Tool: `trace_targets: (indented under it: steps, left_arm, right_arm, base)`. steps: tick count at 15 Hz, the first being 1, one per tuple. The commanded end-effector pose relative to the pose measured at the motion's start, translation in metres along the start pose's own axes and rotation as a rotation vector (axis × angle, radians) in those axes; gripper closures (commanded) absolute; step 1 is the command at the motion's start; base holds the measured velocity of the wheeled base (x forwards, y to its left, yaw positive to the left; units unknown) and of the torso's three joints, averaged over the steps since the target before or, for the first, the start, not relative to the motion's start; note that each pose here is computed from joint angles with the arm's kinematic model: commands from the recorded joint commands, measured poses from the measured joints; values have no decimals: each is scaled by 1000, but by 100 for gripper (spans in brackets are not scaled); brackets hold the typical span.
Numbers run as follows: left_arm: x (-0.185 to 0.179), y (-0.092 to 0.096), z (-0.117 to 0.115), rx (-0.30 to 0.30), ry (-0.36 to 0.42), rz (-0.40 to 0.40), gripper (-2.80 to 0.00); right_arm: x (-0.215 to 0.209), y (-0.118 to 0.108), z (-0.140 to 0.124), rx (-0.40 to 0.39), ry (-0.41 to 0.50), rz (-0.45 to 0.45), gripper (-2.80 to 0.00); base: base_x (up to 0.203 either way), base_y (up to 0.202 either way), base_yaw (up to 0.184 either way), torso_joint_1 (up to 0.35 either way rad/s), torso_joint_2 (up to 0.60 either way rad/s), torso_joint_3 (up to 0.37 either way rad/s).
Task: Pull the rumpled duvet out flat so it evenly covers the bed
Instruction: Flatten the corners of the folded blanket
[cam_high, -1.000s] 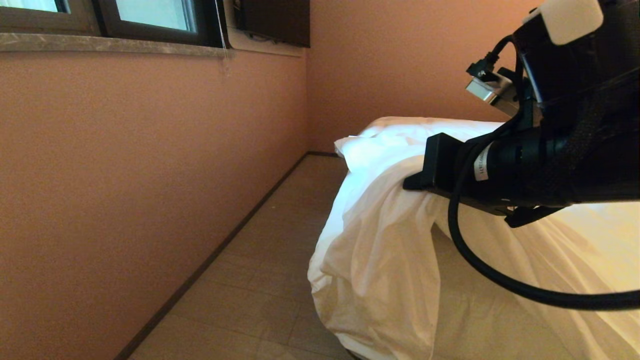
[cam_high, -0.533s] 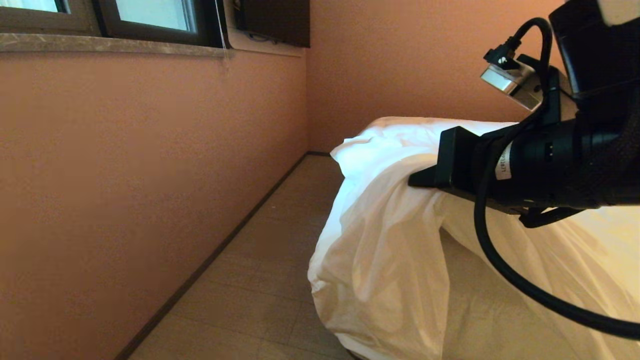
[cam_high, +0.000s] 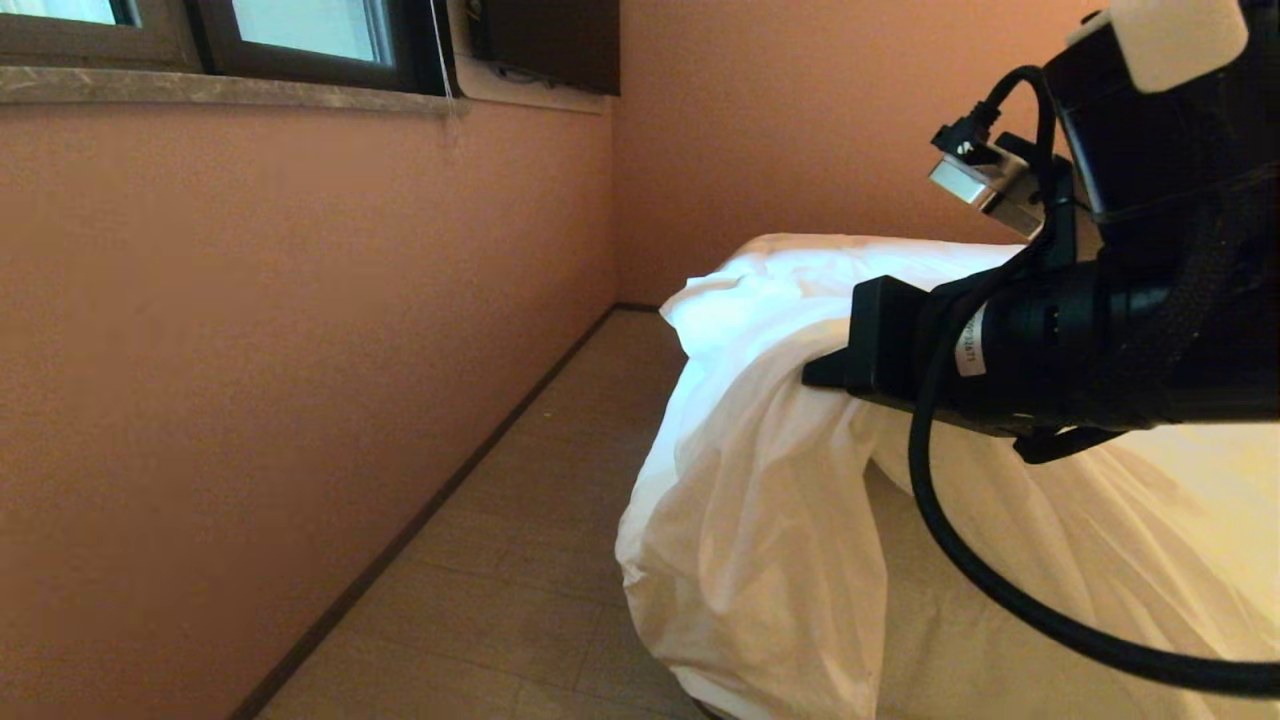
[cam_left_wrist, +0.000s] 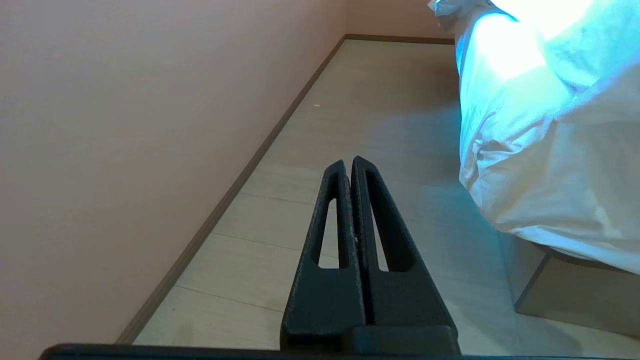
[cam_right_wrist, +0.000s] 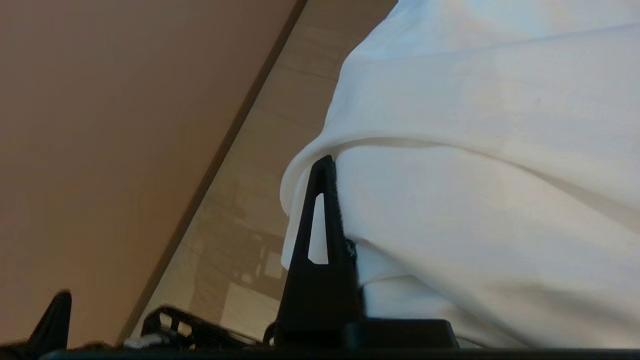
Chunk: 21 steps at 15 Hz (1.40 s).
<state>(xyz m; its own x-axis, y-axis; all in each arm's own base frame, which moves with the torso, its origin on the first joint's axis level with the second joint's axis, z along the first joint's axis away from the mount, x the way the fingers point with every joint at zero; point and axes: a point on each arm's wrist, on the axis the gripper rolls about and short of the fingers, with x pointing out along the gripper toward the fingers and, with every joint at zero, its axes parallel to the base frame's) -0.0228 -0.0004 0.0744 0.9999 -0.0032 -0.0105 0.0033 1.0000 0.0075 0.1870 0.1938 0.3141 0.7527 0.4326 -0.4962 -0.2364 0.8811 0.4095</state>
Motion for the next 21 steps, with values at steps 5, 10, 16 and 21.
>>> trace_targets:
  steps: [5, 10, 16, 21]
  left_arm:
    - [0, 0, 0, 0, 0, 0, 0]
    - [0, 0, 0, 0, 0, 0, 0]
    - [0, 0, 0, 0, 0, 0, 0]
    - [0, 0, 0, 0, 0, 0, 0]
  right_arm:
    - [39, -37, 40, 129, -189, -99, 0]
    - [86, -116, 85, 212, -387, -275, 0]
    - [148, -181, 93, 230, -443, -395, 0]
    - [204, -237, 78, 195, -433, -494, 0]
  base:
    - [0, 0, 0, 0, 0, 0]
    - [0, 0, 0, 0, 0, 0]
    - [0, 0, 0, 0, 0, 0]
    - [0, 0, 0, 0, 0, 0]
